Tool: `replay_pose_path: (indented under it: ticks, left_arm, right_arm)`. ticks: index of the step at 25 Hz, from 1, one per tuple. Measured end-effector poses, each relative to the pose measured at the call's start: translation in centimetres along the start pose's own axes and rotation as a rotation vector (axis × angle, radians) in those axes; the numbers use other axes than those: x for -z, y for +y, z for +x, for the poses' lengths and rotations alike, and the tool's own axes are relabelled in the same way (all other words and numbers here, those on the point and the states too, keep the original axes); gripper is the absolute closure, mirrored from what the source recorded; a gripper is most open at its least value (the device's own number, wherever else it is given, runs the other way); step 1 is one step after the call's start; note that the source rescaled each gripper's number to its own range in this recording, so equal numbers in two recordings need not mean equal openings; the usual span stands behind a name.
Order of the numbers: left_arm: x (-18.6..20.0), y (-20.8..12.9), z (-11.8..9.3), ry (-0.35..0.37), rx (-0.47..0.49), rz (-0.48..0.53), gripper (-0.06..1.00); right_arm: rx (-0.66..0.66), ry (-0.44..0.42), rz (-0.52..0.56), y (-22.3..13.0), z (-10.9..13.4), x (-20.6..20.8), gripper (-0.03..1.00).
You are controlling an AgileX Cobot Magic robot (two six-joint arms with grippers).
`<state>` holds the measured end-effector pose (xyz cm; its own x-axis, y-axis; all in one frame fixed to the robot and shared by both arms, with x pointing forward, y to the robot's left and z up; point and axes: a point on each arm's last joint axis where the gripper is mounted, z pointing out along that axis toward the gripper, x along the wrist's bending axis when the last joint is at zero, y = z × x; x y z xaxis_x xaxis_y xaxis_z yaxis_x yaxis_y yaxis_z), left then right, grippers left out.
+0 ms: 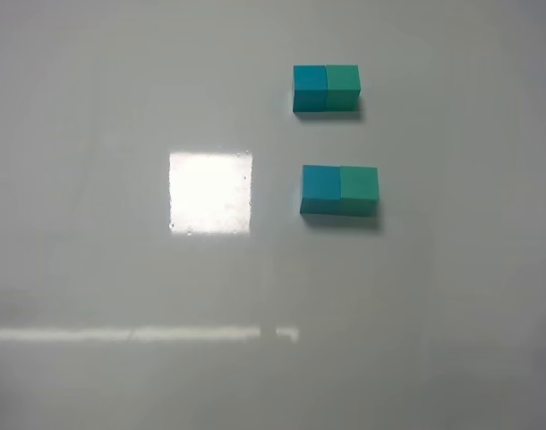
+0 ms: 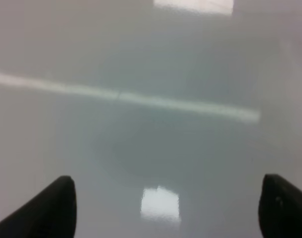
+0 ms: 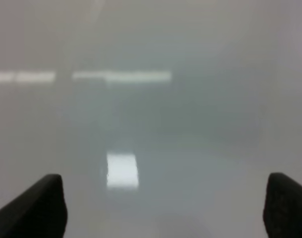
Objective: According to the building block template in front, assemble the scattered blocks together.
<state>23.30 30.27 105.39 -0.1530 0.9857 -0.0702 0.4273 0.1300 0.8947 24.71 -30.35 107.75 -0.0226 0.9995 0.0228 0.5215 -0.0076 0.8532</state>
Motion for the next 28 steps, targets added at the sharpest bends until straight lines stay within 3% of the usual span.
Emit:
replay_pose_path:
  ticks: [3,9,28]
  left_arm:
    - [0.0,0.0,0.0,0.0,0.0,0.0,0.2]
    - [0.0,0.0,0.0,0.0,0.0,0.0,0.2]
    - [0.0,0.0,0.0,0.0,0.0,0.0,0.2]
  right_arm:
    - [-0.01,0.014,-0.064,-2.0,-0.1,0.5,0.07]
    - [0.025,0.019,-0.147,-2.1,-0.1,0.5,0.07]
    - [0.042,0.02,-0.164,-2.1,0.0,0.1,0.1]
